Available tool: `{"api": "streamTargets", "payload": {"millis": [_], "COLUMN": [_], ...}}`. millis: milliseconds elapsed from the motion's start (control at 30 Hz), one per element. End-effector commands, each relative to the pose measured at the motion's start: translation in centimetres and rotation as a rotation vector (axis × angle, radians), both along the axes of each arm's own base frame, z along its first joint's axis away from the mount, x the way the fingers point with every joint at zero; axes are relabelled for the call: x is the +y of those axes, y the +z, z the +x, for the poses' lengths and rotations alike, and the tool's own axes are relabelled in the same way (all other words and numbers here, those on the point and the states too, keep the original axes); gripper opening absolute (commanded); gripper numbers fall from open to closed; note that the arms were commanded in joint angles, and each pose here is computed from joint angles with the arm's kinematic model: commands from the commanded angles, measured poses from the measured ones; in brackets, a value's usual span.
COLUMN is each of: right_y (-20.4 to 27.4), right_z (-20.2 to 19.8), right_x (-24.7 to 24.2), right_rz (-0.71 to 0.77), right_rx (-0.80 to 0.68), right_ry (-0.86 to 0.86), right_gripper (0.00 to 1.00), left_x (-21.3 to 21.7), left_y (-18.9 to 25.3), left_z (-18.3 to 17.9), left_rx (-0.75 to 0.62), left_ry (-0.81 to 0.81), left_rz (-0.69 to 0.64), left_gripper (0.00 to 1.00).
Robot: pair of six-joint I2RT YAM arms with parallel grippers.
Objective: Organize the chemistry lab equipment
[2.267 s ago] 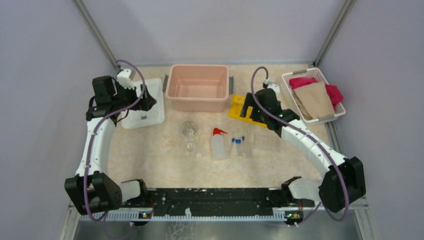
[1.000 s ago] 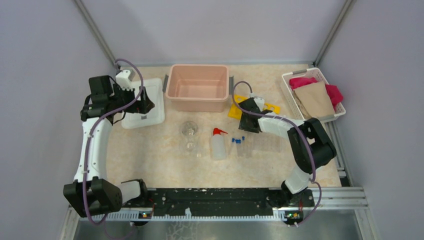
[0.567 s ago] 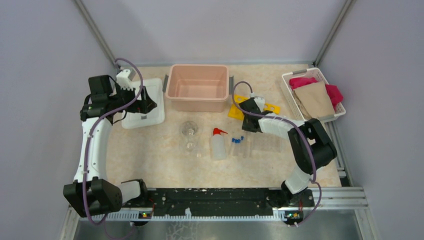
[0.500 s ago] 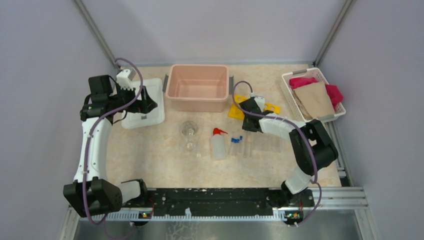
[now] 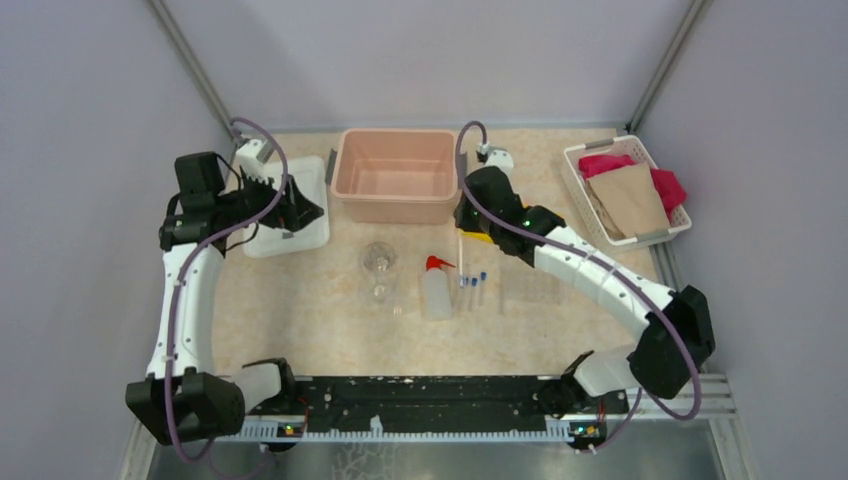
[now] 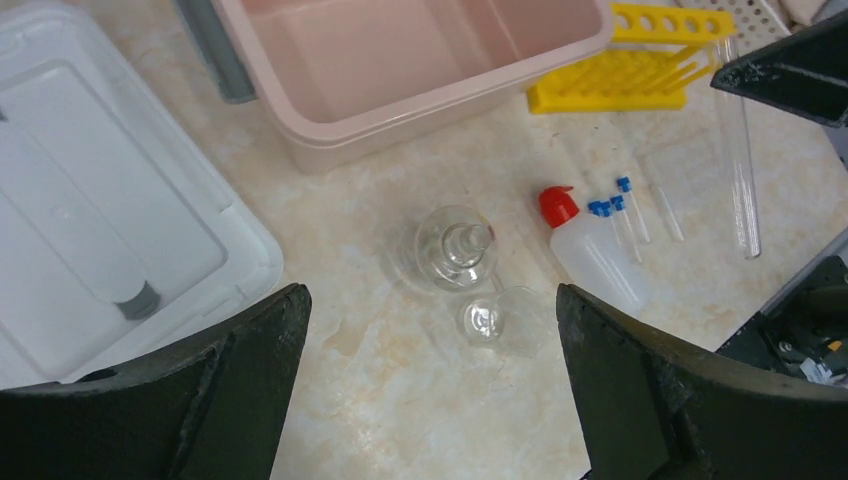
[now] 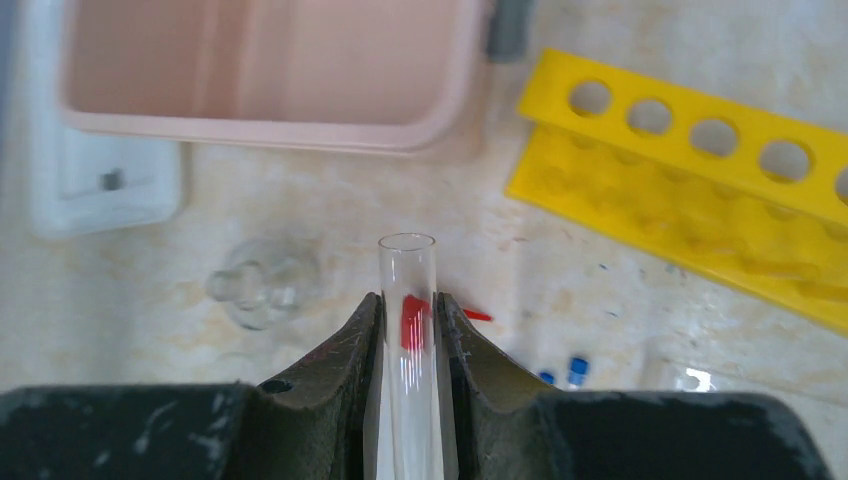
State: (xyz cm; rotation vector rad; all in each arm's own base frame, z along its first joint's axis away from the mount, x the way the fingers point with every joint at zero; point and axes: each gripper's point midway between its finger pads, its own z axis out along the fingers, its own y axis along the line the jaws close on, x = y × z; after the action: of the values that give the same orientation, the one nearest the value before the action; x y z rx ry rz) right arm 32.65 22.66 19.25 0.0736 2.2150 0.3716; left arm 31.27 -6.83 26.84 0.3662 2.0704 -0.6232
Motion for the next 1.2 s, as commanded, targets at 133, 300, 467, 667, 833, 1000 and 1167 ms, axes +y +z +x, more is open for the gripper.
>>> {"api": "streamTargets", "payload": {"millis": [133, 300, 467, 667, 833, 1000, 1167], "right_y": [13.6, 16.7, 18.5, 19.2, 19.5, 20.3, 20.2], "right_z": [-0.6, -1.0, -1.7, -1.9, -1.8, -2.2, -2.3], "right_x": [7.7, 12.4, 16.2, 18.2, 18.3, 18.0, 17.2], "right_rz": [0.23, 0.32, 0.404, 0.453, 0.484, 0.517, 0.51], "right_rx": [-0.247, -0.319, -0.347, -0.348, -0.354, -0.37, -0.375], "right_ry": [0.106, 0.145, 0.188, 0.203, 0.193, 0.195, 0.178], "right_gripper": [0.0, 0.0, 0.0, 0.0, 0.0, 0.0, 0.0], "left_x": [-8.2, -11.1, -12.6, -14.0, -14.6, -14.7, -14.7], "left_y": [3.4, 4.1, 3.8, 2.4, 1.8, 0.6, 0.5], "left_z": [-3.8, -5.1, -5.7, -6.6, -7.0, -7.6, -7.9], "left_rx": [-0.104, -0.081, -0.04, 0.014, 0.034, 0.068, 0.052], "left_ry": [-0.305, -0.375, -0.401, -0.446, -0.473, -0.483, -0.487], "left_rz": [-0.087, -0.155, -0.227, -0.243, -0.243, -0.245, -0.232], "left_gripper": [0.99, 0.99, 0.99, 0.96, 0.85, 0.71, 0.49]}}
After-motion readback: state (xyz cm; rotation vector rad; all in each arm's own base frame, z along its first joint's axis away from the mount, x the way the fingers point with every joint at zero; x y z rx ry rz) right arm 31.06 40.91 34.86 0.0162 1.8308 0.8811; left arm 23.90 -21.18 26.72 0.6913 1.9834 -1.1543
